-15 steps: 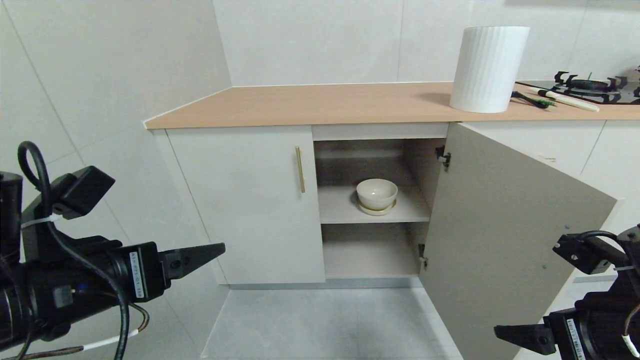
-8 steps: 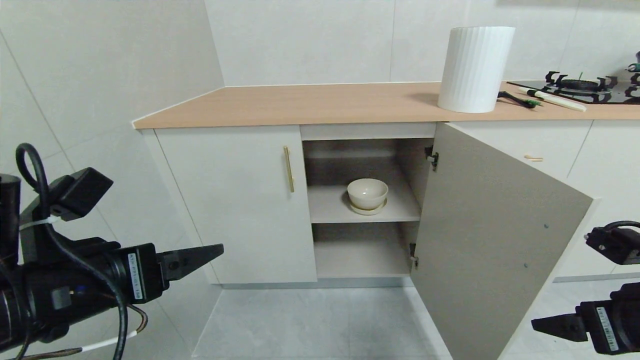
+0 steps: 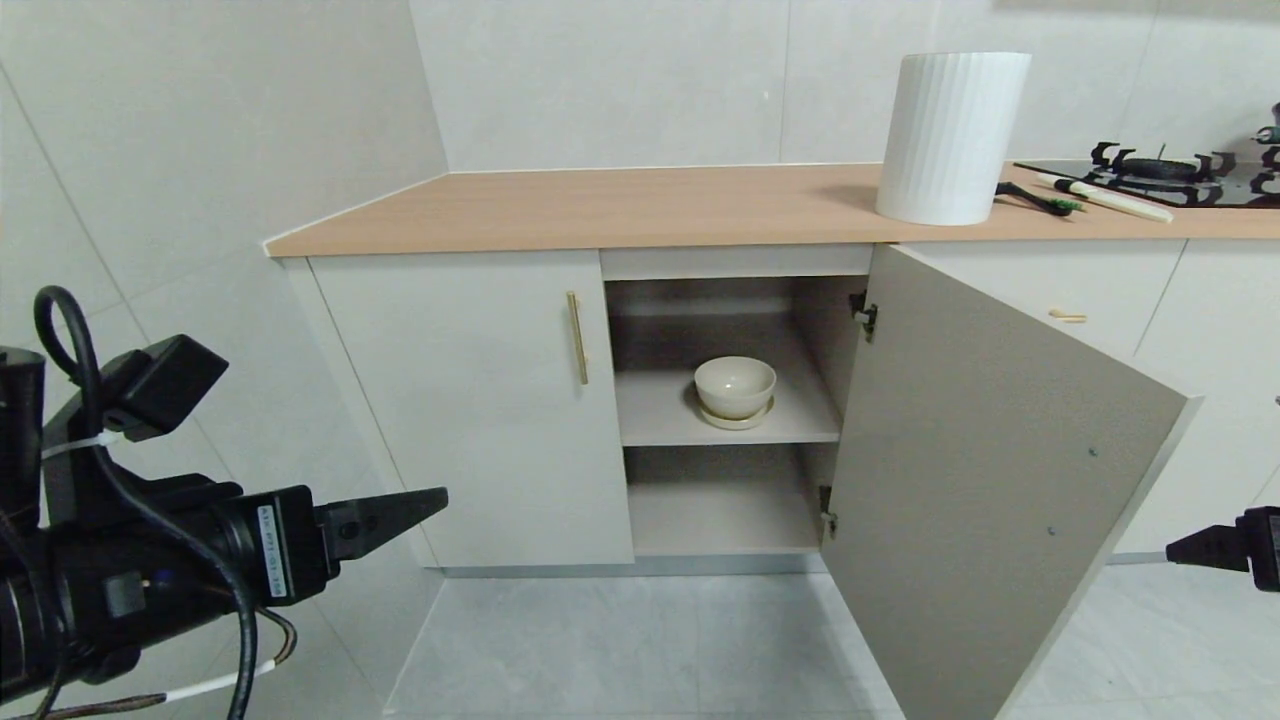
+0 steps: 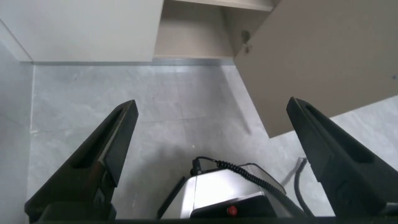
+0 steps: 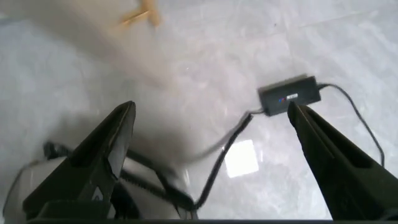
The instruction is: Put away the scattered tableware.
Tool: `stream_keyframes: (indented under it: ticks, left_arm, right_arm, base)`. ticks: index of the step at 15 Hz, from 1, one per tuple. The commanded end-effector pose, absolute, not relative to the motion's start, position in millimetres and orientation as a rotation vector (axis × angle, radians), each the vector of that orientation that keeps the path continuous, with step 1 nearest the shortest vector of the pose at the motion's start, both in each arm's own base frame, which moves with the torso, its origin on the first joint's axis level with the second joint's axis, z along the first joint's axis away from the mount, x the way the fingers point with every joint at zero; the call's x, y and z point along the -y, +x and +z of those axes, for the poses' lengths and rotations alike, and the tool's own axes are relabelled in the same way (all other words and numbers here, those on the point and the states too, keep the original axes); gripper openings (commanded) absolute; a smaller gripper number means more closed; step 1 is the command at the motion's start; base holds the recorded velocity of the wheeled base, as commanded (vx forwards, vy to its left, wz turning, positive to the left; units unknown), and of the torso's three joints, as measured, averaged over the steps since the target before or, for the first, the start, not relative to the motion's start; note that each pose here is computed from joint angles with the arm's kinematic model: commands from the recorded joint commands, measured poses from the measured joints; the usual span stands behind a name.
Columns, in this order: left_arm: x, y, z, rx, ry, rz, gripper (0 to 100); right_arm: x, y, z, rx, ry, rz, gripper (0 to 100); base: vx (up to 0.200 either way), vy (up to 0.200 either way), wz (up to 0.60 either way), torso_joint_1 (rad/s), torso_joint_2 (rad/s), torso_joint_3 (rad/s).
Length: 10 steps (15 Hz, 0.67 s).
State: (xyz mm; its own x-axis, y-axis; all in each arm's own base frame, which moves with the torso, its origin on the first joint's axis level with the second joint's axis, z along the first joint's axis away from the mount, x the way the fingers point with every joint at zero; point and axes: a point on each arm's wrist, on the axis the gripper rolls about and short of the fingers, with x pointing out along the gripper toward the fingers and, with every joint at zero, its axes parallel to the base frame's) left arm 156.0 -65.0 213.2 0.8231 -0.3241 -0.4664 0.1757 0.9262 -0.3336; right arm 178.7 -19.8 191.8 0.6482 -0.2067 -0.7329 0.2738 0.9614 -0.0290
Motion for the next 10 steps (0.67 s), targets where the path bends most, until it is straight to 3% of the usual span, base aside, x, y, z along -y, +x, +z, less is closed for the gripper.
stream_keyframes:
  ticks: [1, 6, 10]
  left_arm:
    - [65, 156, 213, -0.544, -0.284, -0.269, 100]
    - [66, 158, 213, -0.545, -0.286, -0.266, 100]
    - [66, 160, 212, -0.551, -0.286, -0.265, 100]
  right_arm:
    - [42, 197, 185, -0.794, 0.133, -0.366, 100]
    - [66, 240, 163, -0.693, 0.253, -0.416, 100]
    - [63, 247, 150, -0.679, 0.353, -0.282, 100]
  base:
    - [0.000, 0.000, 0.00, 0.000, 0.00, 0.000]
    - [0.000, 0.000, 0.00, 0.000, 0.00, 0.000]
    - [0.000, 0.000, 0.00, 0.000, 0.00, 0.000]
